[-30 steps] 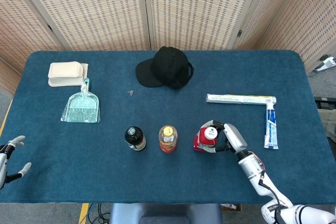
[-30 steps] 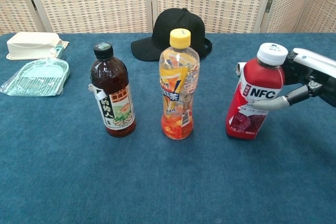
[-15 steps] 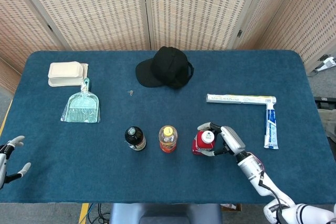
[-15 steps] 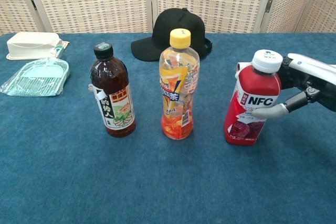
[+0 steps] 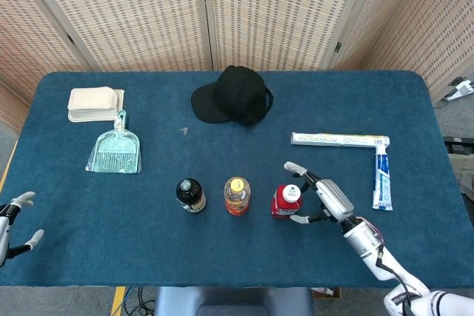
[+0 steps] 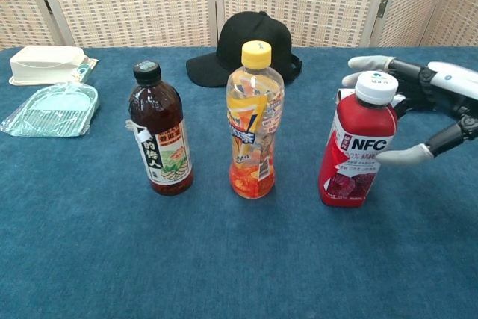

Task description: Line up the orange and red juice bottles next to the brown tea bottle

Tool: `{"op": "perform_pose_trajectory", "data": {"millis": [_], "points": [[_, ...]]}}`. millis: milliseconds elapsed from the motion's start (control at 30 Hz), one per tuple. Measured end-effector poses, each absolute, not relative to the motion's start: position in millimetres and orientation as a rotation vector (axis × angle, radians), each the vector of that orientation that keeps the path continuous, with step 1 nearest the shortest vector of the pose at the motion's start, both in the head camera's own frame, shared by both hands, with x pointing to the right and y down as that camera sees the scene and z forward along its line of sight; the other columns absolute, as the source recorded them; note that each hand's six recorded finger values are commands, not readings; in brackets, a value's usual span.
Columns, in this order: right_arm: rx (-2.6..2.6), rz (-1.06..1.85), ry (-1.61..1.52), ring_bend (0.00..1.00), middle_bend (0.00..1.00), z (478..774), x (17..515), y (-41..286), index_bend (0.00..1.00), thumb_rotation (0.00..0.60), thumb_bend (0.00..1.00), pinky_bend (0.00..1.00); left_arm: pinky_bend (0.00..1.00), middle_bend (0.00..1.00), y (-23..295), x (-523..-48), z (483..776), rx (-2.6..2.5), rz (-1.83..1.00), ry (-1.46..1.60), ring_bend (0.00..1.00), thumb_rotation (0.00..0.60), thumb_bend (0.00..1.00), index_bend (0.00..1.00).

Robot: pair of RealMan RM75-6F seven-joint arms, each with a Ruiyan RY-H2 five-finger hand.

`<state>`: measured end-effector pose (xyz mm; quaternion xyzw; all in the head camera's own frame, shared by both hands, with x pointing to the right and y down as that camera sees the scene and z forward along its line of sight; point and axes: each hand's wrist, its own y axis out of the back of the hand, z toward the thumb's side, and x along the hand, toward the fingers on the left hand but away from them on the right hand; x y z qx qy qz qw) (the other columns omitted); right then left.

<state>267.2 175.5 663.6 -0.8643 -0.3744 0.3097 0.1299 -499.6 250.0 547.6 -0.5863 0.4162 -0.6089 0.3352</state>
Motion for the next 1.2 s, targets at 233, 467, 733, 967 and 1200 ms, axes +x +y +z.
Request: {"op": "perform_pose_trajectory", "data": {"millis": [233,467,733,967,1200], "points": [[-2.356,0.958,-1.063,0.18,0.19,638.2,293.1,173.5,0.0,0.6,0.01,0.42,0.55,0.33,250.0,-500.3,546.7,-1.527,-1.594,1.09,0.35,0.6,0.21,0.39],[-2.082,1.127,-1.09,0.23,0.27,614.2,344.7,177.7,0.1,0.6,0.11,0.42,0.55,0.33,250.6,-495.2,546.6,-1.542,-1.578,1.082,0.36,0.6,0.21,0.4],[-1.81,1.227,-1.146,0.29,0.31,584.2,405.5,192.2,0.12,0.6,0.11,0.42,0.55,0.33,258.3,-479.4,550.4,-1.58,-1.529,1.047,0.36,0.6,0.21,0.41],[-1.768,1.204,-1.182,0.29,0.32,568.6,422.3,194.6,0.13,0.6,0.12,0.42,0.55,0.33,264.1,-468.6,559.7,-1.604,-1.52,0.992,0.36,0.6,0.21,0.41],[-1.761,1.163,-1.22,0.28,0.32,555.3,426.3,196.2,0.13,0.6,0.12,0.42,0.55,0.33,264.6,-461.4,563.9,-1.627,-1.508,0.969,0.36,0.6,0.21,0.41]]}}
